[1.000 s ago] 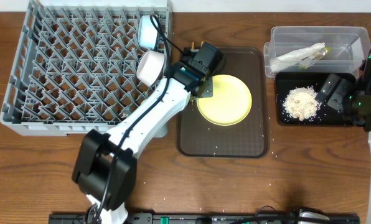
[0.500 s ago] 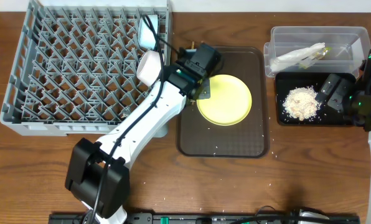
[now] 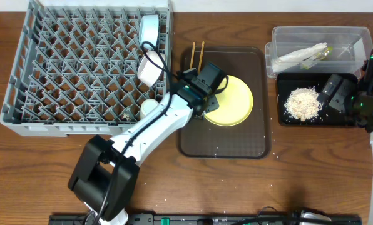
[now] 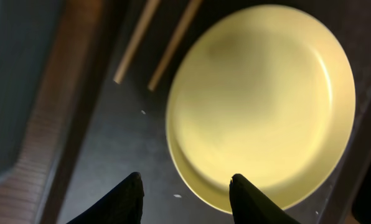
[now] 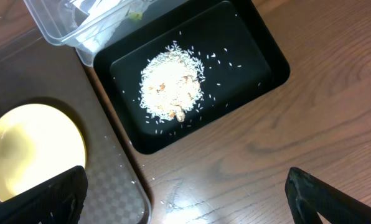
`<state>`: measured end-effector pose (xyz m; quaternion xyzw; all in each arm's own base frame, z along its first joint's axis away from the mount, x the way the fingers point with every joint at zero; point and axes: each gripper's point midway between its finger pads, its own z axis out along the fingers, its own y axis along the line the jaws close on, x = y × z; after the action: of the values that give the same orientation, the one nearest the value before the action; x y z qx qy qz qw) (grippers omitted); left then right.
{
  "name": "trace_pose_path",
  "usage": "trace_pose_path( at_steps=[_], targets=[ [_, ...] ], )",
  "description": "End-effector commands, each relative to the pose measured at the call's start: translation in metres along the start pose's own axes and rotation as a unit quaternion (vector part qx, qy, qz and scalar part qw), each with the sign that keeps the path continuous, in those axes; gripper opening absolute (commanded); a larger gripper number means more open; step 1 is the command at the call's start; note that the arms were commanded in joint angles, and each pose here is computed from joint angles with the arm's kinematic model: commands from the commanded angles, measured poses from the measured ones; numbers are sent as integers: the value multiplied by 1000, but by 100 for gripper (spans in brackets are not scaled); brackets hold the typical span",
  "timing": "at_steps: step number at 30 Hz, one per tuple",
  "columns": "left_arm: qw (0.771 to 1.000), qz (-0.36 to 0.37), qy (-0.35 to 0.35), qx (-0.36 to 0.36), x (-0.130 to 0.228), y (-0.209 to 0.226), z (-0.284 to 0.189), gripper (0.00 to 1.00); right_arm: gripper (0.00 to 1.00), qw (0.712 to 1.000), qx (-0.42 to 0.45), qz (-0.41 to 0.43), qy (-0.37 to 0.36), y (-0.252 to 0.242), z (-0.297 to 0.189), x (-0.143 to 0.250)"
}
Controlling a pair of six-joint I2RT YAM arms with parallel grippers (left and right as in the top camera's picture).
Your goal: Sort waste into correct bins and load items into the dishwasher
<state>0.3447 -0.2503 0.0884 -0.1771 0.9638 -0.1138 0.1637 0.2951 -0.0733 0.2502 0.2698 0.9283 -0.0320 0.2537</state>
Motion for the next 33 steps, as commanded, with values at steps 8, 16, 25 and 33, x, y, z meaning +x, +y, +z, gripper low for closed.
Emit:
trace_pose_path(
  at_steps=[8, 16, 25, 33],
  targets=[
    [996, -47, 36, -61, 28, 19, 48, 47, 99, 1000, 4, 14, -5, -5, -2, -4],
    [993, -58, 51, -91, 40, 30, 78, 47, 99, 1000, 4, 14, -6, -5, -2, -4],
    [991, -60, 59, -106, 46, 37, 90, 8, 99, 1000, 4, 14, -6, -5, -2, -4],
    [992, -35, 59, -103, 44, 37, 87, 7, 99, 1000, 4, 14, -6, -5, -2, -4]
  ],
)
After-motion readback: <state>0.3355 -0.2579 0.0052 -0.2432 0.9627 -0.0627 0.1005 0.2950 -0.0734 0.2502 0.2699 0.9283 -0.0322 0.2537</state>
